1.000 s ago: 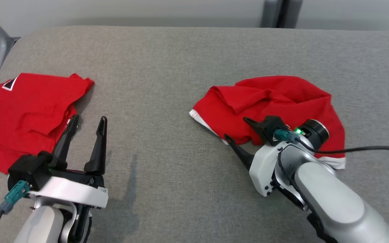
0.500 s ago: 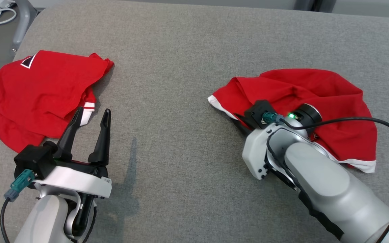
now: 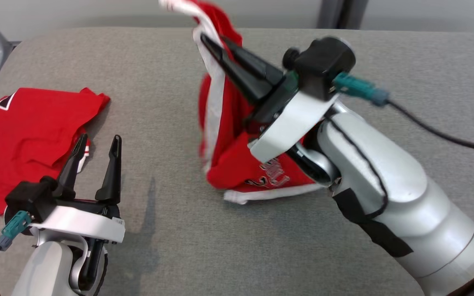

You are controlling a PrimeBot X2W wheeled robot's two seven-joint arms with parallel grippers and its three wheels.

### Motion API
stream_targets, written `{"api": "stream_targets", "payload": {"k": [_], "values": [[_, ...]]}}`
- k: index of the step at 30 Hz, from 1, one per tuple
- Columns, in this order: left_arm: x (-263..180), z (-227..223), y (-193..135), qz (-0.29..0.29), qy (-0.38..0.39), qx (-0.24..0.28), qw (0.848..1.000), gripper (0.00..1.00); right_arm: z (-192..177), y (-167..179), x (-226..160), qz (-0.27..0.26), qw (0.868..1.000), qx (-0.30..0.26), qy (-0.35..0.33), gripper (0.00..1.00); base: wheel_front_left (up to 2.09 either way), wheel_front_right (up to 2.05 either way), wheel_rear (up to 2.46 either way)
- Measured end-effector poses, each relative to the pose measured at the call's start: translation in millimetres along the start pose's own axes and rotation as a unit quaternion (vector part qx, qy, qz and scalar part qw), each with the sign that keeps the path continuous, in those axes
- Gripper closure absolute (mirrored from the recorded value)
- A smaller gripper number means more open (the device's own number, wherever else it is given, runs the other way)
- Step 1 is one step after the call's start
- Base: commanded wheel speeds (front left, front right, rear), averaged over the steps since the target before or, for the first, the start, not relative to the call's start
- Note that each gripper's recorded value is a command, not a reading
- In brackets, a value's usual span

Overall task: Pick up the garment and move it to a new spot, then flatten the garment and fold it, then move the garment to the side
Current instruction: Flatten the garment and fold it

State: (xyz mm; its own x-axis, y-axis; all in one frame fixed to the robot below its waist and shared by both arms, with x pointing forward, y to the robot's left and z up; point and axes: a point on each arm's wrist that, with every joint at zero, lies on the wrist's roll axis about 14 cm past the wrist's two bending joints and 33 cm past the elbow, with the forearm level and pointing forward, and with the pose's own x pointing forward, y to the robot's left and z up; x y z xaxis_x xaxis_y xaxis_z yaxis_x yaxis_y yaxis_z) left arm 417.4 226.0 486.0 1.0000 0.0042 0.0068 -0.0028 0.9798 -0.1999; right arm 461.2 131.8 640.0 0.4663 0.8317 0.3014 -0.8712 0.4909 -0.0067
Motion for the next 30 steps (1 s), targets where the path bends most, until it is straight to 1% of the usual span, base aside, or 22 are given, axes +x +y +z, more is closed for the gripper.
{"api": "stream_targets", "payload": {"k": [2, 4, 6, 8, 10, 11, 14, 16, 18, 20, 23, 24, 25, 26, 30], "values": [[2.1, -0.7, -4.6, -0.007, 0.000, 0.000, 1.000, 0.00, 29.1, -7.6, -2.0, -0.015, 0.999, 0.015, -0.045, 1.00, 0.00, 0.00, 0.00], [4.7, -0.4, -10.4, -0.016, -0.001, -0.001, 1.000, 0.00, 45.2, -22.0, -11.2, -0.043, 0.996, 0.023, -0.072, 1.00, 0.00, 0.00, 0.00], [6.8, -0.7, -16.0, -0.024, -0.002, -0.001, 1.000, 0.00, 40.8, -39.1, -29.9, -0.086, 0.992, 0.055, -0.077, 1.00, 0.00, 0.00, 0.00], [8.4, -1.7, -21.2, -0.030, -0.002, -0.004, 1.000, 0.00, 17.9, -57.6, -57.4, -0.139, 0.985, 0.089, -0.058, 1.00, 0.00, 0.00, 0.00], [9.1, -5.1, -25.5, -0.036, 0.002, -0.007, 0.999, 0.00, -9.4, -76.2, -91.4, -0.199, 0.970, 0.130, -0.038, 1.00, 0.00, 0.00, 0.00], [9.8, -6.9, -27.3, -0.039, 0.004, -0.008, 0.999, 0.00, -25.3, -84.7, -111.0, -0.230, 0.963, 0.142, -0.023, 1.00, 0.00, 0.00, 0.00], [12.4, -11.3, -32.0, -0.046, 0.009, -0.011, 0.999, 0.00, -64.2, -103.3, -170.9, -0.317, 0.933, 0.171, 0.010, 1.00, 0.00, 0.00, 0.00], [14.2, -13.8, -34.1, -0.049, 0.012, -0.011, 0.999, 0.00, -82.6, -108.5, -204.1, -0.361, 0.914, 0.183, 0.025, 1.00, 0.00, 0.00, 0.00], [16.2, -16.2, -35.9, -0.053, 0.015, -0.009, 0.998, 0.00, -96.3, -107.1, -226.4, -0.386, 0.904, 0.182, 0.043, 1.00, 0.00, 0.00, 0.00], [18.1, -18.4, -38.2, -0.059, 0.018, -0.007, 0.998, 0.00, -107.0, -104.7, -244.1, -0.408, 0.891, 0.192, 0.053, 1.00, 0.00, 0.00, 0.00], [19.3, -20.7, -41.6, -0.064, 0.021, -0.007, 0.998, 0.00, -118.8, -101.7, -262.7, -0.434, 0.875, 0.206, 0.061, 1.00, 0.00, 0.00, 0.00], [19.4, -20.5, -42.3, -0.065, 0.021, -0.006, 0.998, 0.00, -123.5, -99.2, -266.3, -0.438, 0.871, 0.210, 0.068, 0.77, 0.00, 0.00, 0.00], [19.4, -20.1, -42.7, -0.066, 0.020, -0.006, 0.998, 0.00, -127.9, -96.0, -269.1, -0.440, 0.869, 0.214, 0.074, 0.09, 0.00, 0.00, 0.00], [19.3, -19.9, -43.2, -0.067, 0.020, -0.006, 0.998, 0.00, -131.4, -92.8, -271.0, -0.442, 0.866, 0.219, 0.078, 0.00, 0.00, 0.00, 0.00], [17.7, -16.9, -45.1, -0.070, 0.017, -0.004, 0.997, 0.00, -143.5, -79.3, -279.8, -0.448, 0.858, 0.234, 0.094, 0.00, 0.00, 0.00, 0.00]]}}
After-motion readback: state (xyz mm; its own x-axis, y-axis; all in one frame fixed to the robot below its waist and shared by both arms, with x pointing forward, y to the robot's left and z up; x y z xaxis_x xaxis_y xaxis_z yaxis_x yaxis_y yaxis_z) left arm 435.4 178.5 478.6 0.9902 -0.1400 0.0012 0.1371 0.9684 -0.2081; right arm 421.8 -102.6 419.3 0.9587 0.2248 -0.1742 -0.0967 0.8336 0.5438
